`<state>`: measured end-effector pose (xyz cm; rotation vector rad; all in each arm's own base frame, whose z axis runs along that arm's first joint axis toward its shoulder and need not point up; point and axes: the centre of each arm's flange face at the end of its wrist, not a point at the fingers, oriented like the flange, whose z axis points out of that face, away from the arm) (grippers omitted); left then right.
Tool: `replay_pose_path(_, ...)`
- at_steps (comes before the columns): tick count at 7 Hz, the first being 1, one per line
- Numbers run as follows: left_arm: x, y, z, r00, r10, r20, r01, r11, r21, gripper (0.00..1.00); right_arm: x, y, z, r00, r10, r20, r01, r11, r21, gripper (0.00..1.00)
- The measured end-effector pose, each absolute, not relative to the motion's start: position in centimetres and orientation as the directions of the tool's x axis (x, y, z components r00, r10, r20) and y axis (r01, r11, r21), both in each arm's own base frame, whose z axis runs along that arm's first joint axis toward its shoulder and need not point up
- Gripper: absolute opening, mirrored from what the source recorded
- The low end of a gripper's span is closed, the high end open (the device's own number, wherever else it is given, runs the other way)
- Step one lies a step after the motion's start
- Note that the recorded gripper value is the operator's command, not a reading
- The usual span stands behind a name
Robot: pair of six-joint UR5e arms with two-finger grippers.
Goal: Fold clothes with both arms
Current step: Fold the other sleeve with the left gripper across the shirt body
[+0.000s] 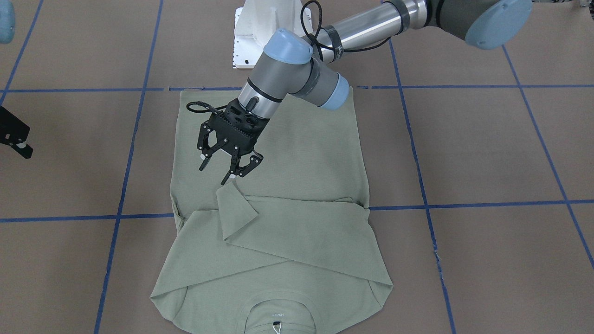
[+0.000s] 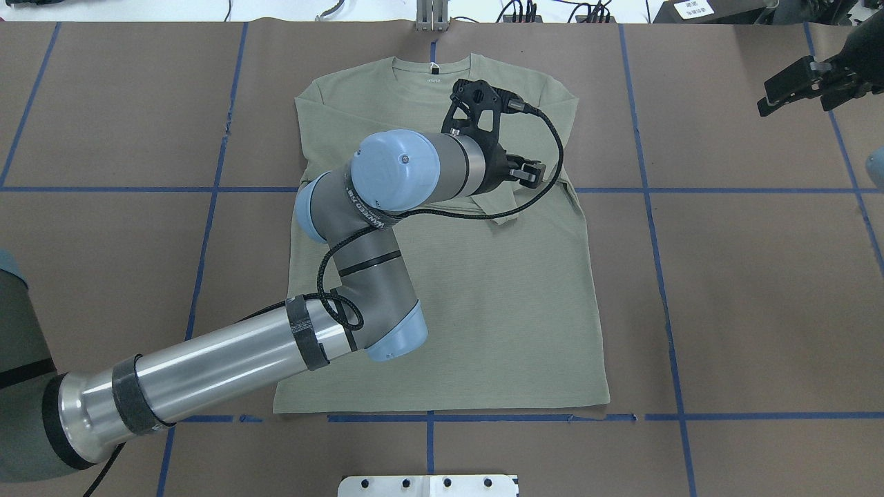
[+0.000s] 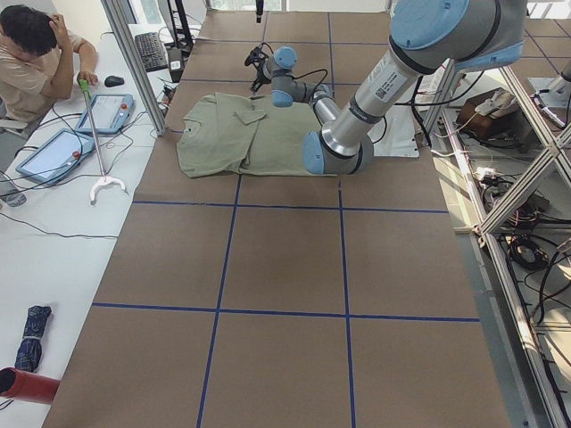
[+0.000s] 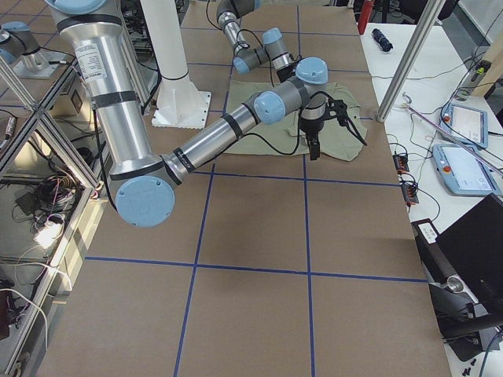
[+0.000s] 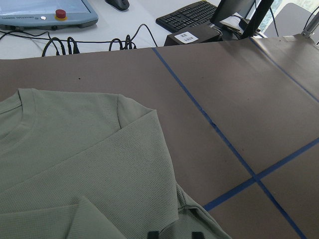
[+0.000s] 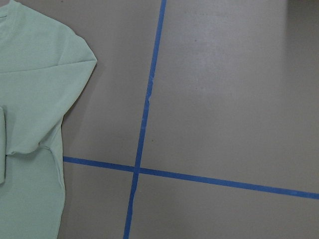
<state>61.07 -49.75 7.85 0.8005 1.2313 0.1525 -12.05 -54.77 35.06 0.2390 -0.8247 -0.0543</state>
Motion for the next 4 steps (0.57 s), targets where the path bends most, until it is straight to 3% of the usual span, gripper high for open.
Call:
replay_pose_path(2, 57.3, -51.2, 7.6, 0.424, 0.501, -0.755, 0.192, 0.764, 0.615, 1.00, -15.2, -54.7, 32.8, 0.654, -0.157, 0.740, -0.065, 0.963, 0.262, 1.00)
replay_pose_path(4, 48.0, -52.6, 12.7, 0.498, 0.531, -0.685, 0.063, 0.766, 0.640, 1.00, -24.7, -55.5, 28.1, 0.671, -0.117, 0.732, -0.111, 0.960, 0.256, 1.00)
